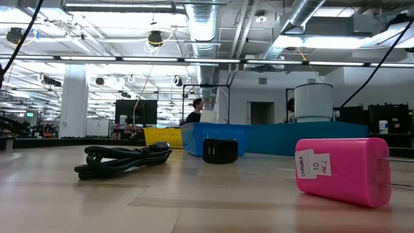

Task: Pick and place items into bin
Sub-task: Put the white charger cable into the dark blue bin, then put the black charger cable into the dark blue bin

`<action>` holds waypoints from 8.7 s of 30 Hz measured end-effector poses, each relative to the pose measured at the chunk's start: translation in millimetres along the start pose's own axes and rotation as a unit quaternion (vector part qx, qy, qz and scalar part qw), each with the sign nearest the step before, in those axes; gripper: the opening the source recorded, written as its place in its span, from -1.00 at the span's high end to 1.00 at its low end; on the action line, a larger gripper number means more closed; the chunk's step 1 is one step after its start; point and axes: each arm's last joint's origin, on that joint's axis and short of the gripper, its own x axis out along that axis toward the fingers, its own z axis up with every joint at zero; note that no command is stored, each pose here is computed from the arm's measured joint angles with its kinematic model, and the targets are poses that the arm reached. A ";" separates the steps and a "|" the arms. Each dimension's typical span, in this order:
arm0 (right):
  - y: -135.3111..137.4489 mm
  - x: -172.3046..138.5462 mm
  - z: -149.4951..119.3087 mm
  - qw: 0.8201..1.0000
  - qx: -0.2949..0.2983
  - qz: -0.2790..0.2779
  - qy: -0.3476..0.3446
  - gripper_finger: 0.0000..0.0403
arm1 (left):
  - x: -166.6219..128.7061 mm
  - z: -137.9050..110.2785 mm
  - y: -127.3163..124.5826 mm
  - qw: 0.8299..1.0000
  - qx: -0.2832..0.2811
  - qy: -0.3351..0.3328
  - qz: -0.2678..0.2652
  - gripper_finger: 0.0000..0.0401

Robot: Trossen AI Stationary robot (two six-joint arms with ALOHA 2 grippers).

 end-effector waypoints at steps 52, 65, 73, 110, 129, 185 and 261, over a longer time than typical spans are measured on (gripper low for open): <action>-96.8 -3.6 -141.8 0.808 0.200 -0.203 0.515 0.31 | -19.6 -32.3 -27.4 0.967 -0.103 0.207 -0.108 -0.22; -91.7 -27.7 -106.5 0.846 0.215 -0.201 0.445 0.08 | -16.3 -55.1 -45.0 0.943 -0.103 0.220 -0.229 -0.22; -71.4 -50.5 -80.7 0.874 0.218 -0.158 0.406 0.16 | 1.0 -117.6 -80.8 0.927 -0.061 0.264 -0.259 -0.22; -44.2 -66.9 -75.0 0.873 0.188 -0.097 0.439 0.24 | 38.6 -149.5 -134.4 0.902 0.252 0.251 -0.243 -0.22; -31.7 -70.8 -72.9 0.869 0.198 -0.069 0.448 0.27 | 85.8 -172.6 -148.1 0.842 0.343 0.257 -0.327 -0.22; -15.7 -48.1 -35.8 0.918 0.312 -0.063 0.238 0.34 | -9.4 -47.9 -137.6 0.912 0.287 0.238 0.171 0.88; -10.5 54.2 73.9 0.995 -0.081 -0.023 -0.051 0.86 | -15.5 9.5 -66.2 0.936 -0.181 -0.205 0.220 0.86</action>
